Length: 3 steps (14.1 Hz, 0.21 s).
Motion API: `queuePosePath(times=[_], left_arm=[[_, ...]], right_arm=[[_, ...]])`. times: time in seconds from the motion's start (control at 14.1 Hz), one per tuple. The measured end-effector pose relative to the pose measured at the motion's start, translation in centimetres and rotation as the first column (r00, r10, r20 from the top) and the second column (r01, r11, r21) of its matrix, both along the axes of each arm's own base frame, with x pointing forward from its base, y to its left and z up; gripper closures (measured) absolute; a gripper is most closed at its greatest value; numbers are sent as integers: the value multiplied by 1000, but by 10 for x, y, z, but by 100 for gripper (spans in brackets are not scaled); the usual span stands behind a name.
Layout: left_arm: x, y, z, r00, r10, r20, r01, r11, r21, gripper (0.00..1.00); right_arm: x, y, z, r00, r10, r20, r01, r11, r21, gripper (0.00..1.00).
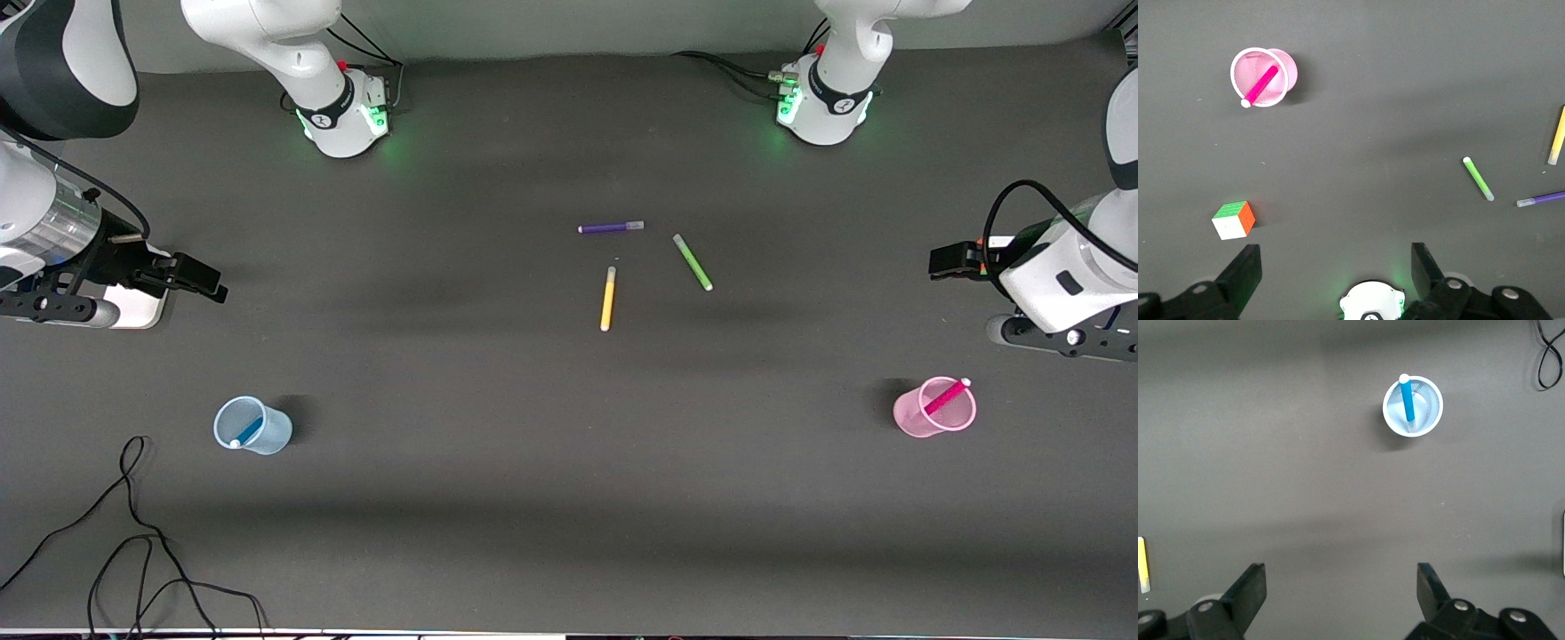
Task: Place pink and blue markers in matching cups
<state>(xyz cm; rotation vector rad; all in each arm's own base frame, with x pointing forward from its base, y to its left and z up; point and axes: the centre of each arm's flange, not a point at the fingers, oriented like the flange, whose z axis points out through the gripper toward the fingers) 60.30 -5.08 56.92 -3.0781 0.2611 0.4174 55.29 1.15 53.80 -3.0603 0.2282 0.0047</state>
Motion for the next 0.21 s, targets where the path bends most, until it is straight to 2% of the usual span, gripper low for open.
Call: queuePosePath(times=[0.21], left_arm=[[-4, 10, 2, 999, 15, 36, -15, 1000, -6, 0]], right_arm=[[1, 0, -1, 1000, 0, -2, 0, 1000, 0, 0]])
